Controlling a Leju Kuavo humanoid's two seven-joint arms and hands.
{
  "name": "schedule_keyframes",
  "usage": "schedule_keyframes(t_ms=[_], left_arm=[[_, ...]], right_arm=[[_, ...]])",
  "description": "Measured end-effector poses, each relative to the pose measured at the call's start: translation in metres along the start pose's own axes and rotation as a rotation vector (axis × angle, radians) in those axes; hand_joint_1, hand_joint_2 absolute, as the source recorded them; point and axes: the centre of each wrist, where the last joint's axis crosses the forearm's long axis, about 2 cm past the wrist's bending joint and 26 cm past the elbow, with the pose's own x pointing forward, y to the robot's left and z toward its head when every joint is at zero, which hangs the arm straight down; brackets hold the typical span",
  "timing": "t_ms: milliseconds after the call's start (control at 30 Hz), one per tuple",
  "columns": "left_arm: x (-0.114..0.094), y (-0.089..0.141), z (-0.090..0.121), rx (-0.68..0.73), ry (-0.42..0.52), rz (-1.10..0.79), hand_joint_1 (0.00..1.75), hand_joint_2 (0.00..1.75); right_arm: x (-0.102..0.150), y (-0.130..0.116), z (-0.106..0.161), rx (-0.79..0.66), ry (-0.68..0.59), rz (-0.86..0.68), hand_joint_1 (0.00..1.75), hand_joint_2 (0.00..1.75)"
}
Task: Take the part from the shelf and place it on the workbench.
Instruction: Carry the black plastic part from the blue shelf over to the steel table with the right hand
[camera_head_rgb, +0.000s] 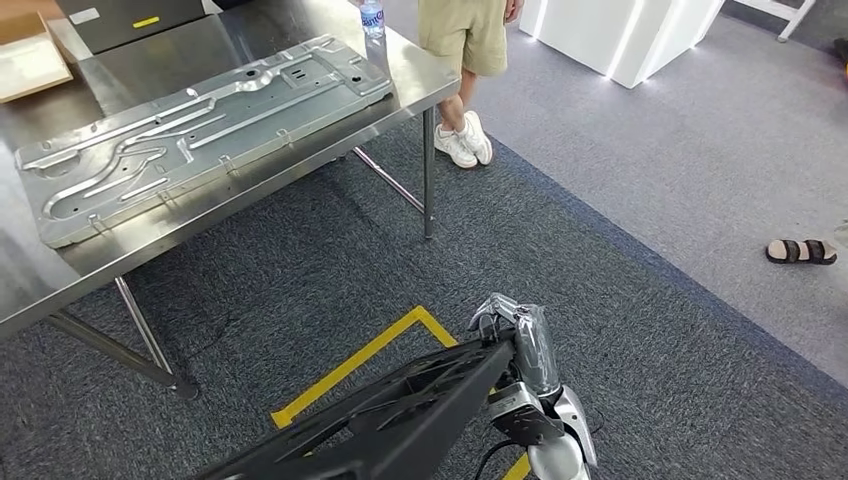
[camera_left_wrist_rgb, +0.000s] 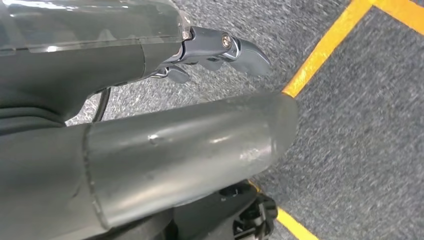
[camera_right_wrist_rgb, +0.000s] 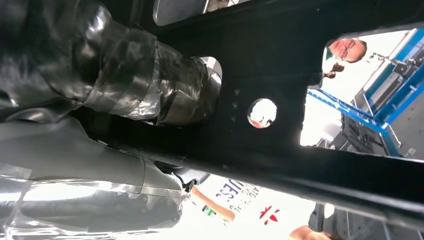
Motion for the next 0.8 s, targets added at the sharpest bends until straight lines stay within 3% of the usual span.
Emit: schedule_keyframes(t_ms=[800], left_arm=[[-0.0020,-0.0001,0.0008,-0.001,-0.005,0.003,0.00,0.00]], right_arm=[[0.0008,-0.0025,-0.0011,-0.009,-0.005,0.003,1.75,0.00]])
